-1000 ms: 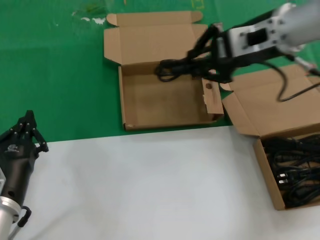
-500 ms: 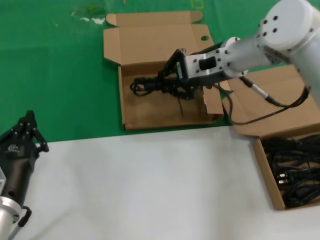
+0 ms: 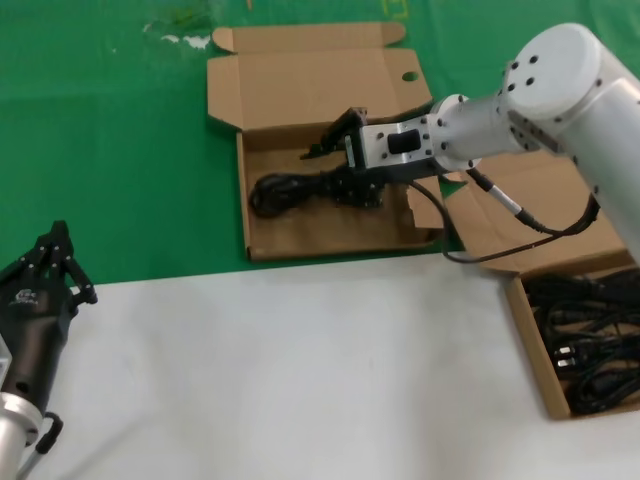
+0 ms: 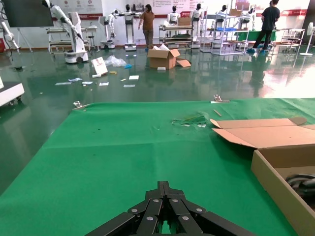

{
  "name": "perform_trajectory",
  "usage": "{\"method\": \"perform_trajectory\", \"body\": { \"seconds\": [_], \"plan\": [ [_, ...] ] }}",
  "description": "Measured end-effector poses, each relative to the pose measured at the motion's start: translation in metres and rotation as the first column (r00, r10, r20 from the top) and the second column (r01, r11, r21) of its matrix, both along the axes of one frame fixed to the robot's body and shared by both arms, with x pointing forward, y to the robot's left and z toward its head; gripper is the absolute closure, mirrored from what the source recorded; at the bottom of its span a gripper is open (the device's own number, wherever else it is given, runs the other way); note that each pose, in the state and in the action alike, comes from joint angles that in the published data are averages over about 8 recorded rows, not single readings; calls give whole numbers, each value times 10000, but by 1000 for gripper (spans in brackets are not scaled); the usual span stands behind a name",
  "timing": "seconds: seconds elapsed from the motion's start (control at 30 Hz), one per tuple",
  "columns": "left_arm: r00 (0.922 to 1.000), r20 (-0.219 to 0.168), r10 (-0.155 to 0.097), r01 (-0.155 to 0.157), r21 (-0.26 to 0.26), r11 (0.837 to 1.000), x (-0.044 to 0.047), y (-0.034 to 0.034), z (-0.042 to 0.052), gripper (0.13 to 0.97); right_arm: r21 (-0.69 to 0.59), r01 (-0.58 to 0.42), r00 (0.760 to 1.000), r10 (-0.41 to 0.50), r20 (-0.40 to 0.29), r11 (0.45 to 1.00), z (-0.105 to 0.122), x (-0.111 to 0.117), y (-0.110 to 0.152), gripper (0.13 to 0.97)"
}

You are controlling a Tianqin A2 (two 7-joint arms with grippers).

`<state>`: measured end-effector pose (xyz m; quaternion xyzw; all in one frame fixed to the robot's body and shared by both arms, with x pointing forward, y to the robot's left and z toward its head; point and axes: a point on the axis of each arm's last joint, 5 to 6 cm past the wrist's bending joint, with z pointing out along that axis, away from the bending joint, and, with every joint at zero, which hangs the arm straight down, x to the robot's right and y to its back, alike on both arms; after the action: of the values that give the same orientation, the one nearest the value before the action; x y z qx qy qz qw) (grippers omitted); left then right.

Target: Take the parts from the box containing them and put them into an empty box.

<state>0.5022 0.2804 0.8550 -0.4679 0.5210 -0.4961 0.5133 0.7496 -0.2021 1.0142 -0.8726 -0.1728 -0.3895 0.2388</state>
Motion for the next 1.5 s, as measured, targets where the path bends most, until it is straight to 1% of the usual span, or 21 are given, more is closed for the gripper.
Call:
{"method": "perform_trajectory", "body": {
  "seconds": [0.17, 0.27, 0.43, 0.57, 0.67, 0.73, 0.83, 0.87, 0.97, 1.13, 1.17, 1.27, 1.43, 1.5],
  "plan": [
    [10000, 0, 0, 0, 0, 10000, 0, 0, 0, 957, 541, -31, 9995, 13, 318, 9985, 93, -128, -73, 777],
    [10000, 0, 0, 0, 0, 10000, 0, 0, 0, 957, 1003, -148, 9987, 97, 510, 9948, 144, -266, -138, 722],
    [10000, 0, 0, 0, 0, 10000, 0, 0, 0, 957, 1830, -353, 9966, 209, 801, 9825, 165, -591, -261, 631],
    [10000, 0, 0, 0, 0, 10000, 0, 0, 0, 957, 2403, -299, 9954, 71, 951, 9702, 120, -892, -343, 631],
    [10000, 0, 0, 0, 0, 10000, 0, 0, 0, 957, 2723, -185, 9954, -78, 951, 9620, 84, -1072, -379, 554],
    [10000, 0, 0, 0, 0, 10000, 0, 0, 0, 954, 2896, -115, 9957, -158, 918, 9571, 62, -1148, -390, 503],
    [10000, 0, 0, 0, 0, 10000, 0, 0, 0, 950, 3121, -41, 9958, -245, 877, 9501, 32, -1195, -392, 427],
    [10000, 0, 0, 0, 0, 10000, 0, 0, 0, 948, 3206, -16, 9958, -278, 874, 9472, 19, -1201, -389, 427],
    [10000, 0, 0, 0, 0, 10000, 0, 0, 0, 945, 3531, 82, 9954, -412, 861, 9356, -27, -1218, -380, 365],
    [10000, 0, 0, 0, 0, 10000, 0, 0, 0, 900, 4193, 317, 9942, -717, 800, 9073, -125, -1259, -366, 262],
    [10000, 0, 0, 0, 0, 10000, 0, 0, 0, 891, 4339, 374, 9938, -790, 782, 9002, -146, -1268, -364, 262],
    [10000, 0, 0, 0, 0, 10000, 0, 0, 0, 873, 4768, 557, 9922, -1019, 715, 8772, -212, -1299, -358, 225],
    [10000, 0, 0, 0, 0, 10000, 0, 0, 0, 786, 5466, 898, 9880, -1435, 563, 8326, -320, -1353, -356, 162],
    [10000, 0, 0, 0, 0, 10000, 0, 0, 0, 751, 5732, 1047, 9857, -1612, 486, 8127, -364, -1377, -356, 158]
  ]
}}
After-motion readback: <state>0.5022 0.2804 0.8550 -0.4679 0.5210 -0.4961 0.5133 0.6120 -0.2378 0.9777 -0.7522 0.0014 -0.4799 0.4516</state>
